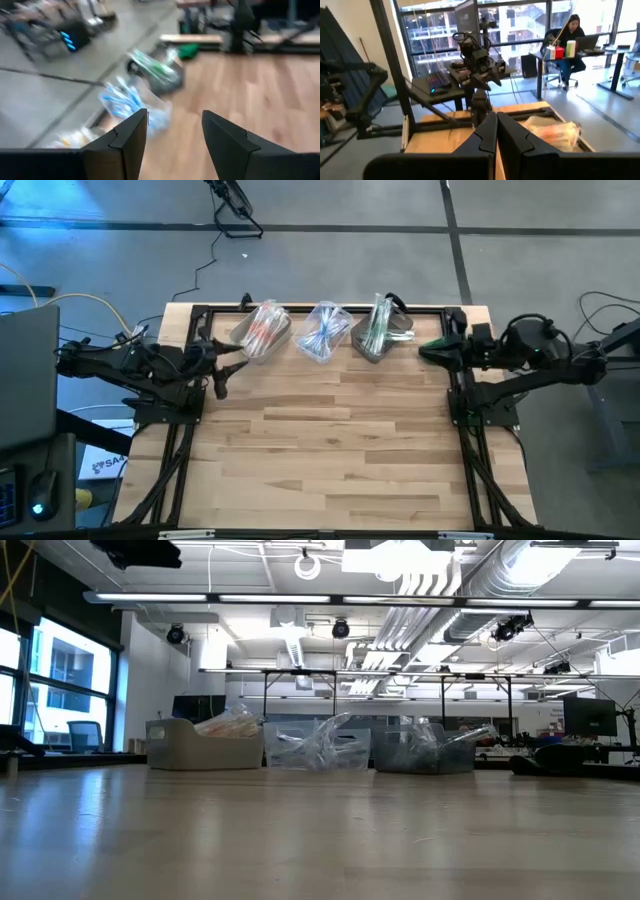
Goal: Pick & Place Toothbrushes
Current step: Return to Home Position
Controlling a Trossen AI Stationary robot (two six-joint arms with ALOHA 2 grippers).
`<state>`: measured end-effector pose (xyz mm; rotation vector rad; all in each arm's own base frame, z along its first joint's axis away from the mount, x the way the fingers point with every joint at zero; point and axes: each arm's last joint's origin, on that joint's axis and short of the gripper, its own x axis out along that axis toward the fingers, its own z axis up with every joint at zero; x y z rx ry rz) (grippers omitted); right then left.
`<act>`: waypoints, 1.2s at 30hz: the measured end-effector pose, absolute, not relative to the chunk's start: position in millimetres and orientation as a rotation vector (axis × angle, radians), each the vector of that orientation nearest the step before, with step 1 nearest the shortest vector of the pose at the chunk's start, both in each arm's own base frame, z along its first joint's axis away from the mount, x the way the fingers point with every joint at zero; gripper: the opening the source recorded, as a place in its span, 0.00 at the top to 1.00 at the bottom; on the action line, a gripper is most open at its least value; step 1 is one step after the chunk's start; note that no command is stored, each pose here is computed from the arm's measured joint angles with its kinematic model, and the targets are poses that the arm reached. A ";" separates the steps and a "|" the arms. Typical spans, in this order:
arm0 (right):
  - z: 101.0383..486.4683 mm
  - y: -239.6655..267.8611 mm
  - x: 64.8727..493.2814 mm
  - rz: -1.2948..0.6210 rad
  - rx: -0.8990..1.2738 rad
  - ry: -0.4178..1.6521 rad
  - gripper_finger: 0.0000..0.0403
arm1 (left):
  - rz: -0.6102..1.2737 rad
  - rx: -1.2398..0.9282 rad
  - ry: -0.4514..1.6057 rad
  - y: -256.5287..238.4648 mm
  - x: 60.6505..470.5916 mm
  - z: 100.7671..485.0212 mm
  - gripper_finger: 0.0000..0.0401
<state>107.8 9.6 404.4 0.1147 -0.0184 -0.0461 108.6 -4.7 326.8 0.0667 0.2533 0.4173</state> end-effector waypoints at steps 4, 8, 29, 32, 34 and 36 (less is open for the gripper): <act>398.5 8.2 97.8 -0.052 0.240 0.037 0.99 | 0.355 0.009 0.262 -6.7 109.9 325.2 0.53; 390.8 6.6 90.5 -0.074 0.237 0.064 0.99 | 0.350 -0.035 0.171 -7.1 111.7 333.7 0.53; 336.8 -2.8 28.7 -0.082 0.256 -0.142 0.99 | 0.343 -0.058 0.113 -7.5 112.8 339.5 0.53; 331.3 -3.5 23.8 -0.078 0.254 -0.163 0.99 | 0.339 -0.081 0.107 -7.6 113.0 339.7 0.53; 326.0 -3.5 22.5 -0.073 0.250 -0.167 0.99 | 0.294 -0.081 0.097 -8.7 113.5 341.1 0.53; 321.2 -3.5 22.0 -0.069 0.251 -0.178 0.99 | 0.247 -0.054 0.094 -9.6 114.0 342.1 0.53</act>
